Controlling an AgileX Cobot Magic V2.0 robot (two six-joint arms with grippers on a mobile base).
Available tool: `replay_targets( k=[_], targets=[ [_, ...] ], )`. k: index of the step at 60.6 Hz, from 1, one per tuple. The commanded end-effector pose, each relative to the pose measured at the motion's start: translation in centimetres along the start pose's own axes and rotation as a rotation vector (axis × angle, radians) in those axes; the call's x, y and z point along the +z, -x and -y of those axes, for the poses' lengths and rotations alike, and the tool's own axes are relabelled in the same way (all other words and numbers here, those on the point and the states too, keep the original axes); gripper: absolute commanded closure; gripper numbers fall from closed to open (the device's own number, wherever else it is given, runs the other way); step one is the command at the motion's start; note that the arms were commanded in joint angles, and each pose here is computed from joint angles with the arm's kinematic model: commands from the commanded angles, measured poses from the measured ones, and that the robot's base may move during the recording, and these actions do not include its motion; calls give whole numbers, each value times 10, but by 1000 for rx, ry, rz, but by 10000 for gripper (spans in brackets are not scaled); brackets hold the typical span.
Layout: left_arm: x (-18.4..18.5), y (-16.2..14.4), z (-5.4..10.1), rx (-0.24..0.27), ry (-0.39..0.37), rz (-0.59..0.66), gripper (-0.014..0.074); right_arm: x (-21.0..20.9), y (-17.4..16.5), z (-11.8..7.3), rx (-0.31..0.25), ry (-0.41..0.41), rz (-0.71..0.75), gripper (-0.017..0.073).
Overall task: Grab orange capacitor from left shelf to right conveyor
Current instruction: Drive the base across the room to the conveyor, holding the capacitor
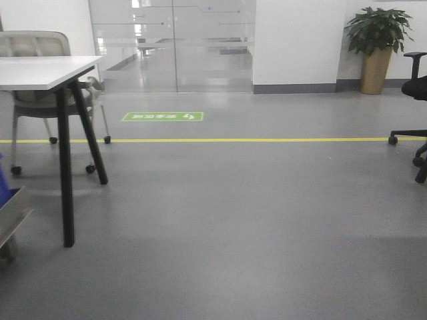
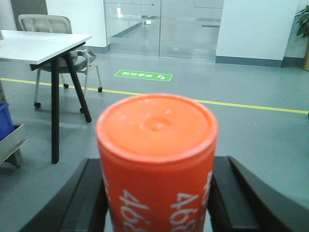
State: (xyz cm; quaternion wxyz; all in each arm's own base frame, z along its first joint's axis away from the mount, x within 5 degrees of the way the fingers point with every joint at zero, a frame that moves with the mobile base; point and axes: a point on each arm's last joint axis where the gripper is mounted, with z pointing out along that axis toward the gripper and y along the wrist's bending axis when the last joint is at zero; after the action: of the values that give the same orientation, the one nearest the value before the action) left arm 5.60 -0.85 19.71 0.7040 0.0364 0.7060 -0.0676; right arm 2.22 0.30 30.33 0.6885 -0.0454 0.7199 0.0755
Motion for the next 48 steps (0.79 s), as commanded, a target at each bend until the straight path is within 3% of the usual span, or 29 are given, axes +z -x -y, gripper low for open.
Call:
replay_targets(
  k=[1, 48],
  targets=[
    [-1, 10, 0, -5, -1, 103, 720, -2, 16, -1, -15, 4, 105, 501],
    [-1, 10, 0, -5, -1, 103, 720, -1, 16, -1, -15, 4, 104, 501]
  ],
)
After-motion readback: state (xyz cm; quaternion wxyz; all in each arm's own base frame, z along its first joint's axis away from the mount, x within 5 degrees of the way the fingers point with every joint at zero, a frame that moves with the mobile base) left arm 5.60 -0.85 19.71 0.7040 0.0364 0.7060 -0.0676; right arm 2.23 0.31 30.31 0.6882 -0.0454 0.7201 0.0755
